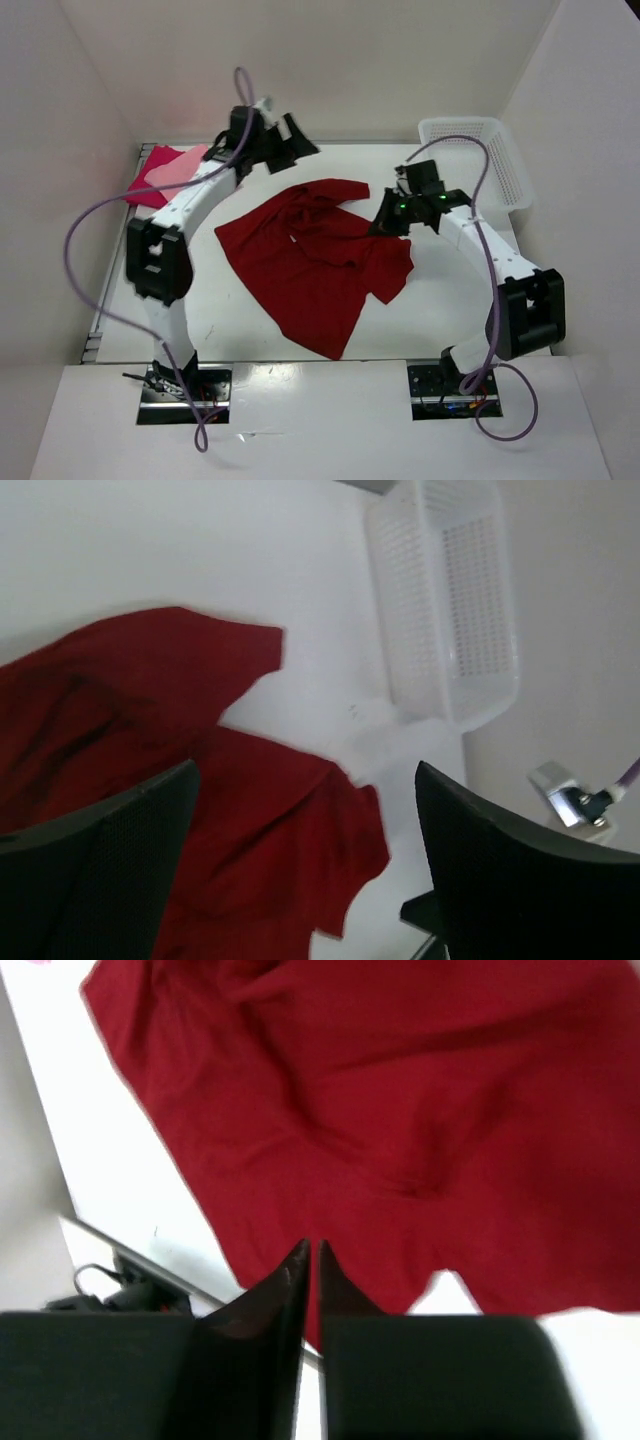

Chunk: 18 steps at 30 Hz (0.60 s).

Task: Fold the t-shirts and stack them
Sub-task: Flatten out the tshirt

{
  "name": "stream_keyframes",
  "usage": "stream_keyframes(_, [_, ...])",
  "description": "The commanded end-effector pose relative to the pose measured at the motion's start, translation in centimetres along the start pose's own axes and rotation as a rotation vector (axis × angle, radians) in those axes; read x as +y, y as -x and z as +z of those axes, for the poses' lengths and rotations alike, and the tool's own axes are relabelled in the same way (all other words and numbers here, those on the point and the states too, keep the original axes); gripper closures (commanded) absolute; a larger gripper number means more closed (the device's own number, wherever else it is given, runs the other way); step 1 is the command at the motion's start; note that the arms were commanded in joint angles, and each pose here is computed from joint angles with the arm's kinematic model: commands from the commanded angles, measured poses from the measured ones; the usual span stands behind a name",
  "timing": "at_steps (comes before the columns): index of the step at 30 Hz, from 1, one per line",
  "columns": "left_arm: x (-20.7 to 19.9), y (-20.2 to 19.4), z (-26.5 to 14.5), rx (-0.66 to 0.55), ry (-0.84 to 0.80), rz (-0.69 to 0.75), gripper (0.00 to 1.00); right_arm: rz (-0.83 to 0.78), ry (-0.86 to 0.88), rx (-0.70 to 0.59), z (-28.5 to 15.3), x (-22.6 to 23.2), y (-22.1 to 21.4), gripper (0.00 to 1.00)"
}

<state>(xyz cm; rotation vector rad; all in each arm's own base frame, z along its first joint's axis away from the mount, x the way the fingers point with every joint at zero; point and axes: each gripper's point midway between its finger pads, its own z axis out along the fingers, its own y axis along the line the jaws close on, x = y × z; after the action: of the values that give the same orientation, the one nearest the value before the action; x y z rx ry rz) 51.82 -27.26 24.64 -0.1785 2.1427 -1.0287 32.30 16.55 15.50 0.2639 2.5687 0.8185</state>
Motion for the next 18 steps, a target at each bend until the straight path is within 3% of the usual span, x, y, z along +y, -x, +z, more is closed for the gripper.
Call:
stream_keyframes(1, [1.4, 2.9, -8.9, -0.174, 0.031, 0.032, 0.07, -0.214, -0.024, 0.043, 1.8, 3.2, -1.9, 0.94])
stream_keyframes(2, [2.2, 2.8, -11.8, -0.215, 0.050, 0.014, 0.19, -0.247, -0.034, 0.057, 2.6, 3.6, -2.4, 0.94])
stream_keyframes(3, [4.1, 1.0, -12.7, -0.192, 0.096, -0.023, 0.42, -0.263, -0.091, 0.067, 4.0, 3.0, -2.7, 0.94])
stream_keyframes(4, [8.3, -3.0, -12.9, -0.125, 0.186, -0.092, 0.51, -0.301, -0.111, 0.086, 4.7, 2.9, -3.2, 0.91])
stream_keyframes(5, [9.3, -3.5, -14.9, -0.152, 0.225, -0.105, 0.57, -0.343, -0.113, 0.106, 5.2, 3.9, -3.8, 0.78])
stream_keyframes(7, [11.7, -7.3, -16.0, -0.089, 0.289, -0.174, 0.62, -0.388, -0.126, 0.141, 6.8, 4.0, -4.5, 0.63])
stream_keyframes(10, [14.8, -11.8, -17.8, -0.030, 0.393, -0.253, 0.61, -0.447, -0.108, 0.164, 8.6, 5.4, -5.0, 0.50])
stream_keyframes(12, [17.1, -14.9, -18.3, 0.021, 0.454, -0.328, 0.41, -0.495, -0.123, 0.179, 9.6, 5.9, -5.6, 0.43])
stream_keyframes(15, [18.4, -17.4, -18.3, 0.050, 0.476, -0.441, 0.25, -0.550, -0.146, 0.189, 11.5, 6.4, -6.0, 0.40])
stream_keyframes(18, [19.4, -18.6, -18.6, 0.040, 0.509, -0.486, 0.21, -0.576, -0.130, 0.160, 12.6, 7.5, -5.4, 0.38])
